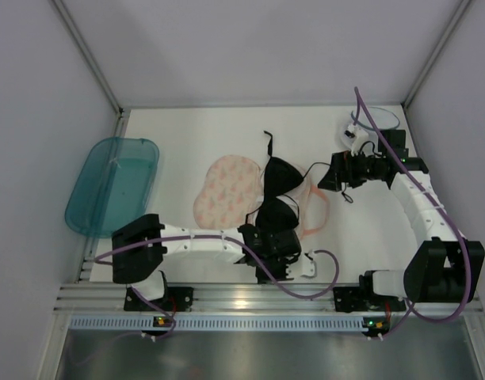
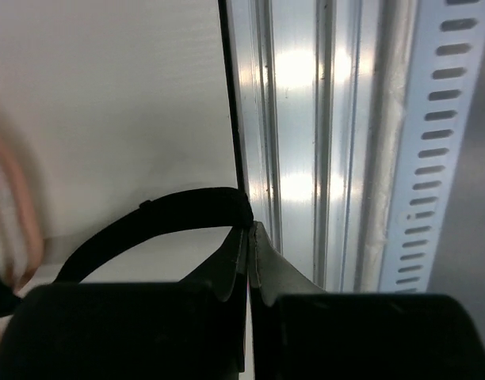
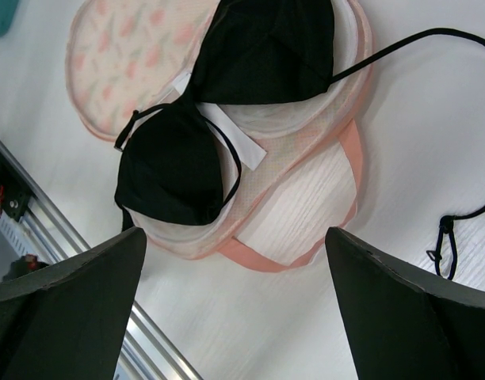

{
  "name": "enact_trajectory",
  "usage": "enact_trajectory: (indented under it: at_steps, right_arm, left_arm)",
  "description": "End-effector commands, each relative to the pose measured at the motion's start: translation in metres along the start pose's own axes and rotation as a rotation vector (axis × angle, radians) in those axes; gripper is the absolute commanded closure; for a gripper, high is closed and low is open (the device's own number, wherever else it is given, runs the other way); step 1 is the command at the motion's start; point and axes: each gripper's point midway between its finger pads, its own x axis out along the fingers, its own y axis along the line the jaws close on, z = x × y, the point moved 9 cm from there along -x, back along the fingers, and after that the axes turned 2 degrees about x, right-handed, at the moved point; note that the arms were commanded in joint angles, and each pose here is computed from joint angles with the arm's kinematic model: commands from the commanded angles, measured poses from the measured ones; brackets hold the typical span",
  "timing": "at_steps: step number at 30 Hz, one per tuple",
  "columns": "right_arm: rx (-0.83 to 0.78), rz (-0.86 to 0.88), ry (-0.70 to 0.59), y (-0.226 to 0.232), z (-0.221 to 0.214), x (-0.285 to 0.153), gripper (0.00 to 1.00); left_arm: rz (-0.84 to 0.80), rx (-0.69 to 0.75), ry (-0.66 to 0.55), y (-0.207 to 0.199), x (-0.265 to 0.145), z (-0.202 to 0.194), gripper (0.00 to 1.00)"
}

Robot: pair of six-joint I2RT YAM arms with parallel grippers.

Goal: Place the bra in the laundry bag and zip it closed
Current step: Adjust the bra in the laundry bag.

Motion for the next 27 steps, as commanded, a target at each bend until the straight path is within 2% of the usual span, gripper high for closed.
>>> enact_trajectory:
  at_steps: [1, 4, 8, 13, 16, 22, 27]
  right_arm:
    - [-0.04, 0.002, -0.043, 0.003, 0.008, -0.007, 0.03]
    - [-0.039, 0.005, -0.045, 0.002, 0.009, -0.006, 0.03]
    - [-0.03, 0.016, -0.05, 0.0, 0.011, -0.003, 0.03]
    - [-0.006, 0.04, -0.046, -0.004, 0.014, 0.004, 0.04]
    - [0.001, 0.051, -0.045, -0.005, 0.016, 0.009, 0.07]
    - [0.009, 0.088, -0.008, 0.0, 0.013, 0.022, 0.1]
    - [0.004, 0.069, 0.001, 0.0, 0.009, 0.021, 0.1]
  left_arm:
    - [0.013, 0.031, -0.172, -0.009, -0.058, 0.031, 1.0]
    - [-0.017, 0.022, -0.222, -0.011, -0.084, 0.038, 1.0]
    - [-0.012, -0.041, -0.301, 0.012, -0.117, 0.044, 1.0]
    - [-0.015, -0.208, -0.419, 0.06, -0.154, 0.046, 1.0]
    - [-0.005, -0.293, -0.454, 0.089, -0.162, 0.041, 1.0]
    - [-0.064, -0.461, -0.46, 0.132, -0.151, 0.03, 1.0]
    - [-0.055, -0.604, -0.485, 0.187, -0.13, 0.017, 1.0]
